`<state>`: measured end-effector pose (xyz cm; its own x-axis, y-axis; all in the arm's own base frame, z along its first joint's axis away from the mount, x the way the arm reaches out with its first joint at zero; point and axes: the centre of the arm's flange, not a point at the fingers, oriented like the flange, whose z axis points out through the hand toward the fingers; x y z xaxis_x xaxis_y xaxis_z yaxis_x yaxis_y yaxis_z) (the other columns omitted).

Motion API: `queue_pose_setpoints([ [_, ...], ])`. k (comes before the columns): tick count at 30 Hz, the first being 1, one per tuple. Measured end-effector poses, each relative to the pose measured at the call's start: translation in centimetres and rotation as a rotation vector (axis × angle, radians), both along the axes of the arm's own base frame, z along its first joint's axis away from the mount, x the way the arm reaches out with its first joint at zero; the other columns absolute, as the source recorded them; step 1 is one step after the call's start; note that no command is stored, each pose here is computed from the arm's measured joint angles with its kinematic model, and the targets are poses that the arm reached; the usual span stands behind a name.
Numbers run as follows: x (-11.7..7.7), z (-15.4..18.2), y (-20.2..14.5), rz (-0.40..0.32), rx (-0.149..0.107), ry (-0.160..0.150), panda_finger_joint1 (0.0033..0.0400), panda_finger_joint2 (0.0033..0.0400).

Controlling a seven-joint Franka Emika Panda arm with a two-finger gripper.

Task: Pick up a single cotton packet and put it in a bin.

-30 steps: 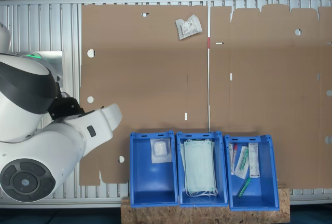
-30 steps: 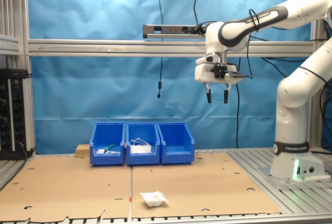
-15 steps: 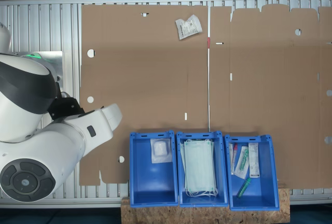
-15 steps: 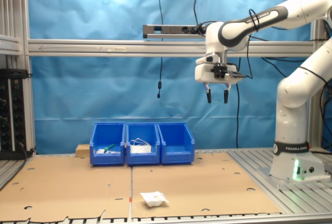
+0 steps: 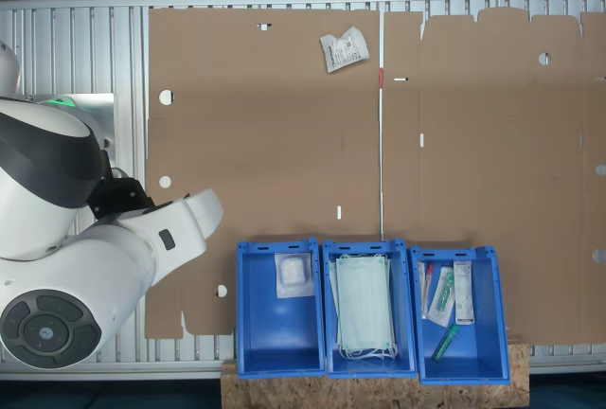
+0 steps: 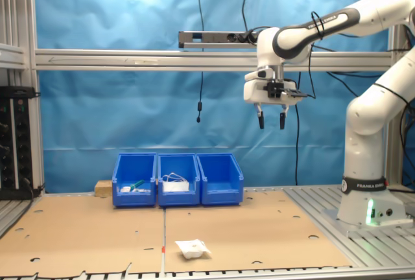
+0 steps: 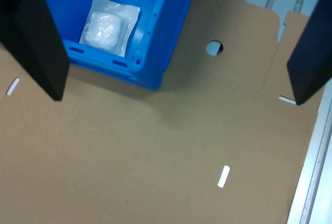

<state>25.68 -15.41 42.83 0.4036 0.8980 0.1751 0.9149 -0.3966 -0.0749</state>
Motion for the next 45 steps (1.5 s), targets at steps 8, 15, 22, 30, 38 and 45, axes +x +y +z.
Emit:
queue_pose_setpoints([
  [8,0.0,0.0,0.0,0.0,0.0,0.0,0.04,0.04],
  [15,0.0,0.0,0.0,0.0,0.0,0.0,0.04,0.04],
  [22,0.1,0.0,0.2,0.007,-0.003,0.001,0.04,0.04],
  [30,1.4,0.3,2.4,0.065,-0.032,0.012,0.04,0.04],
  [38,3.4,1.2,6.8,0.142,-0.088,0.02,0.04,0.04],
  [45,4.5,1.5,11.3,0.173,-0.135,0.031,0.04,0.04],
])
